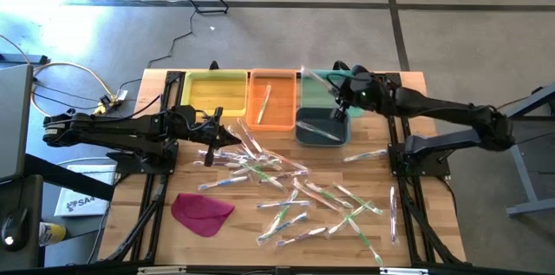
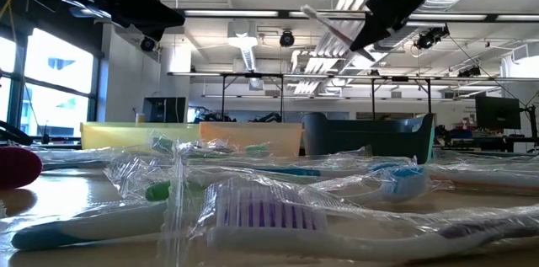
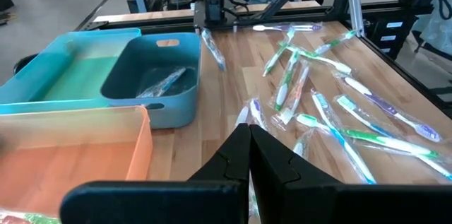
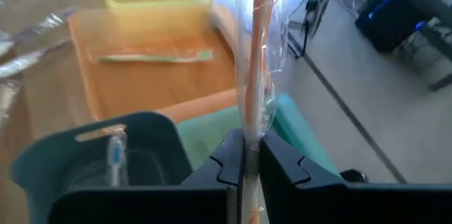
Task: Pick & Place Toothbrushes
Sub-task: Put the orange toothbrush into the blue bin
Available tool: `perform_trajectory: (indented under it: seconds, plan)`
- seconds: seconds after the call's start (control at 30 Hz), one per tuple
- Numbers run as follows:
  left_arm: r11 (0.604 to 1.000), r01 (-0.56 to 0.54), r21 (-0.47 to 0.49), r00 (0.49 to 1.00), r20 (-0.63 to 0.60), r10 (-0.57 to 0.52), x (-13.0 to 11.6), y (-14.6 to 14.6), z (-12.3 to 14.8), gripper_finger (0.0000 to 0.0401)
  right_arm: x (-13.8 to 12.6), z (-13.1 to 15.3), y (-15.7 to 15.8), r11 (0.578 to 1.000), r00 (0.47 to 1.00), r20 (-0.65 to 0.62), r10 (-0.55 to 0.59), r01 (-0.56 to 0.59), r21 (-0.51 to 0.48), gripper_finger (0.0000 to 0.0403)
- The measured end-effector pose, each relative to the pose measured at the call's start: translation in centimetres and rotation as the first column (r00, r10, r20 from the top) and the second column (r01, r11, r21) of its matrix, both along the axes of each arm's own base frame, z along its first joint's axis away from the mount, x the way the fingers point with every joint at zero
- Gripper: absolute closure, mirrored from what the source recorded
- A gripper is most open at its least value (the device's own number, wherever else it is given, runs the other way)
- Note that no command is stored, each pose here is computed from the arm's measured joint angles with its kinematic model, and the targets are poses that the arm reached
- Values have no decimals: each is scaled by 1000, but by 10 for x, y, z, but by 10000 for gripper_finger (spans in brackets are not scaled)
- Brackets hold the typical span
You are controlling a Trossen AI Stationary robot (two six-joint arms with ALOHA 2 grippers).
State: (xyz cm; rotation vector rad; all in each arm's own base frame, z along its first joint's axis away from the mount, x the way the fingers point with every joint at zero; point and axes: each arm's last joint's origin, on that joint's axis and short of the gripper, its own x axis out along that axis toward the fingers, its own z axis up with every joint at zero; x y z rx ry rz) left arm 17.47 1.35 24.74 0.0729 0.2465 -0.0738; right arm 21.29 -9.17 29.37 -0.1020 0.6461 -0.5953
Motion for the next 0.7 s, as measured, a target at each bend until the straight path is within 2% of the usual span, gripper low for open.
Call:
perform_trajectory:
  seconds: [0.3, 0.47, 0.7]
  plan:
    - [1000, -4, 1, 1000, 0, 4, 0, 0, 0, 401, 2, -28, -35, 989, 992, -113, -63, 77, 123, 384]
    - [1000, -4, 3, 1000, 0, 4, 0, 0, 0, 401, 0, -49, -50, 969, 969, -218, -115, 158, 191, 384]
    - [999, 9, 53, 1000, 3, -9, 0, 0, 0, 401, 2, -76, -66, 942, 933, -331, -139, 228, 245, 384]
